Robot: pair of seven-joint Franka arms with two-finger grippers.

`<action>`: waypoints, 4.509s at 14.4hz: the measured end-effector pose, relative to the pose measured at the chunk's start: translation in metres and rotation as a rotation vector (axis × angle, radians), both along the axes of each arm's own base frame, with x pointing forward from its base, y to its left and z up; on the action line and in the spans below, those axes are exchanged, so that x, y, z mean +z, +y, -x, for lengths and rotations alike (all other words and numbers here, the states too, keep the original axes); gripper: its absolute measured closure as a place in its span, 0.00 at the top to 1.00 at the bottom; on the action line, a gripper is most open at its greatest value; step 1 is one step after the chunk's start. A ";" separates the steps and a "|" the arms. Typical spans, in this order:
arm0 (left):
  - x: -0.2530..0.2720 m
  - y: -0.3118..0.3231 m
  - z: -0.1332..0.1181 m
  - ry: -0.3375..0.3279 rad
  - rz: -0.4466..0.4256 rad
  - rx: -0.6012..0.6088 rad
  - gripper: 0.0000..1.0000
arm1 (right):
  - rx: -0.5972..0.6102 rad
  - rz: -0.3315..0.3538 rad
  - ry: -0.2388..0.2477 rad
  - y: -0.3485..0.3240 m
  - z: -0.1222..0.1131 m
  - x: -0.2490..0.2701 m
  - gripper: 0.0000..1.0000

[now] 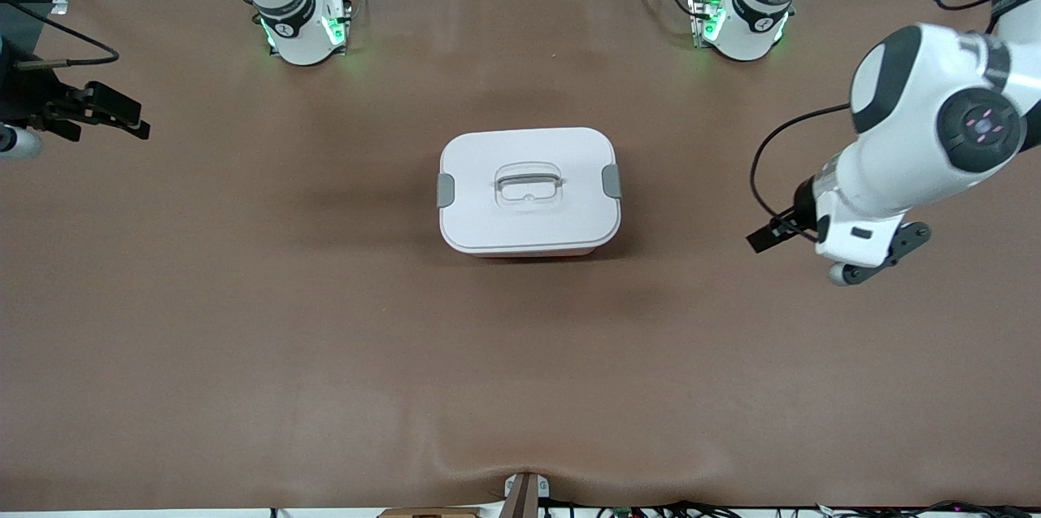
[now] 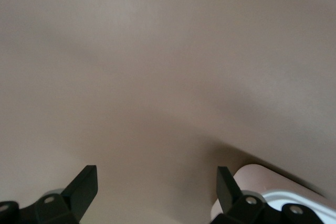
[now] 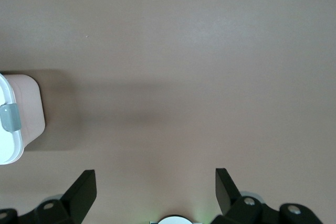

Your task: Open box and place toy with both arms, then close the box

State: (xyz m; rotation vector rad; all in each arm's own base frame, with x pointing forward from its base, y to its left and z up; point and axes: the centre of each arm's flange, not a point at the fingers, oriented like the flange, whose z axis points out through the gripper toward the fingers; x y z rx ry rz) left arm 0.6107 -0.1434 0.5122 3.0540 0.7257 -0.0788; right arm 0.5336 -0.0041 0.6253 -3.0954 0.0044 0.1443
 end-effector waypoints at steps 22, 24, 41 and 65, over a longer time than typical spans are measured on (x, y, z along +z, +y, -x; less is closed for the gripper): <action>0.160 0.091 0.096 -0.143 -0.001 -0.504 1.00 | -0.004 0.001 -0.031 -0.001 -0.004 0.003 1.00; 0.159 0.090 0.096 -0.142 0.008 -0.504 1.00 | -0.005 0.001 -0.030 -0.001 -0.003 0.002 1.00; 0.151 0.102 0.091 -0.126 0.007 -0.441 1.00 | -0.007 0.001 -0.019 -0.001 -0.002 0.002 1.00; 0.136 0.112 0.068 -0.110 0.011 -0.423 1.00 | -0.009 0.001 -0.015 -0.002 -0.002 0.001 1.00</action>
